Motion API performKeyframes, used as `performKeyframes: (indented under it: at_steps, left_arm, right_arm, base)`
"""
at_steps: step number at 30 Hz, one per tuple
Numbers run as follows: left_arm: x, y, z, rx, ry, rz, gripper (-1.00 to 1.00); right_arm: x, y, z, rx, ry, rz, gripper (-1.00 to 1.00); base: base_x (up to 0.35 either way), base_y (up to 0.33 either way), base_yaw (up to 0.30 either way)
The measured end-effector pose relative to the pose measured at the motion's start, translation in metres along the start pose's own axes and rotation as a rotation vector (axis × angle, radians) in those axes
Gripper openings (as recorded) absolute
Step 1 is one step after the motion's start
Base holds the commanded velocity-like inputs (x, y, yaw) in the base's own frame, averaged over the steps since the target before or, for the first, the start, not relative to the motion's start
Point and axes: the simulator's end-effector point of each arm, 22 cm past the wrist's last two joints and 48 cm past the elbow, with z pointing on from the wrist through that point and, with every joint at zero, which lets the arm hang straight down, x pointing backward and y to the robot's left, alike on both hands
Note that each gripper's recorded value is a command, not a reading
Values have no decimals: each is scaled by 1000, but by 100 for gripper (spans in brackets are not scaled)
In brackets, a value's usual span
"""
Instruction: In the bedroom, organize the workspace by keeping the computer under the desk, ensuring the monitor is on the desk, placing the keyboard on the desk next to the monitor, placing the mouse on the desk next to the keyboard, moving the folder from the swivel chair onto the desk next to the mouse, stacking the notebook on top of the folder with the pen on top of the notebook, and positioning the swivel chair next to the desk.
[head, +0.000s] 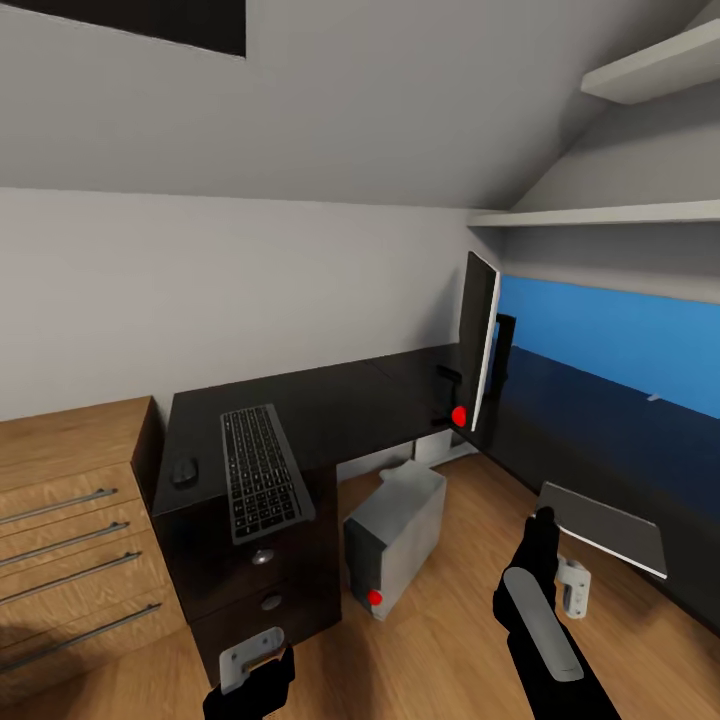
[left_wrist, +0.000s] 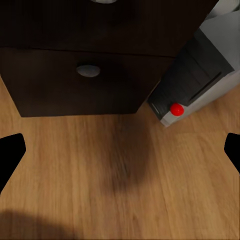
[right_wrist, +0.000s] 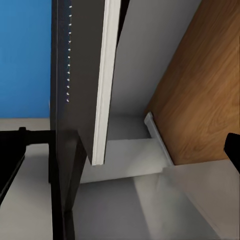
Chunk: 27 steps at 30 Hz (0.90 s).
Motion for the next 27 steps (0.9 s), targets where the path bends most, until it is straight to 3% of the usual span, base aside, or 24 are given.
performKeyframes:
  at_steps: [27]
  left_arm:
    - [1, 0, 0, -1, 3, 1, 100]
  right_arm:
    - [-5, 4, 2, -14, -9, -7, 100]
  base:
    - [11, 4, 0]
